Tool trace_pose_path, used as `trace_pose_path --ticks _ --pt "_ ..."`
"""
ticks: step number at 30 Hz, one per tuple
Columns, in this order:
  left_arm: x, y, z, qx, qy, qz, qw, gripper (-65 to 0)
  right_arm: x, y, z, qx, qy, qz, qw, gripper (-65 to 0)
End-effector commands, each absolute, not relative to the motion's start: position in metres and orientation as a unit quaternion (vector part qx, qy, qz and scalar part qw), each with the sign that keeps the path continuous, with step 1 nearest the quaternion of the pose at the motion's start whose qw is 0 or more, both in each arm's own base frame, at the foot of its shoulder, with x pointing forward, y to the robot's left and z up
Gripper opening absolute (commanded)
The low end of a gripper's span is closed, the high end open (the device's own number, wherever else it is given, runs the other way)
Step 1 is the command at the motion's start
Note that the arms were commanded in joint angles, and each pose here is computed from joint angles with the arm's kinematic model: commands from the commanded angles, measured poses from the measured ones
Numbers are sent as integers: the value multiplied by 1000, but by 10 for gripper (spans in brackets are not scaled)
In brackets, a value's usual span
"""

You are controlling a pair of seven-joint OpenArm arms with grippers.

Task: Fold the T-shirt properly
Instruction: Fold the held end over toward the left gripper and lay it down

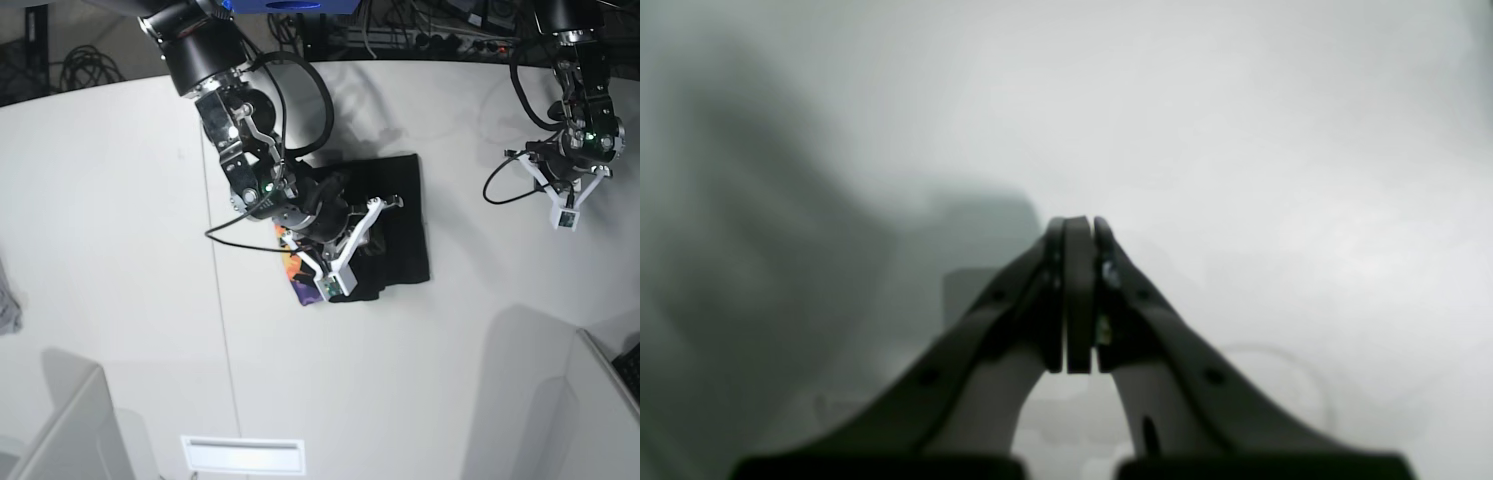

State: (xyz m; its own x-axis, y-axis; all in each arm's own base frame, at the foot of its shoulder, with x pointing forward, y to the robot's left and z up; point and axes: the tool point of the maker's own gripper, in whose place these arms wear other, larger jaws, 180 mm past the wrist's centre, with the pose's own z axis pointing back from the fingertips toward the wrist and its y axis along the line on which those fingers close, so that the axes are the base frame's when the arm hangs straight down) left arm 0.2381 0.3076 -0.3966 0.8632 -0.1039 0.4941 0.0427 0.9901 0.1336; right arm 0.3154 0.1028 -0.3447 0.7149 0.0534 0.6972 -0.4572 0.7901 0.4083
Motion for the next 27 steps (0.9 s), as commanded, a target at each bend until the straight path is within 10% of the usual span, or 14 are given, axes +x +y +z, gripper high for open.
trace_pose_path --ticks 1,4,10,27 --pt "247 313 -385 68 -277 -42 958 -650 323 108 -329 301 -370 146 867 -650" --pt "248 313 -384 68 -278 -42 957 -650 322 108 -330 301 -369 145 867 -650" --pt "244 313 -385 67 -263 -40 962 -650 318 112 -330 306 -355 149 871 -360" --pt "236 353 -368 96 -276 18 956 -650 297 171 -356 306 -319 242 863 -359"
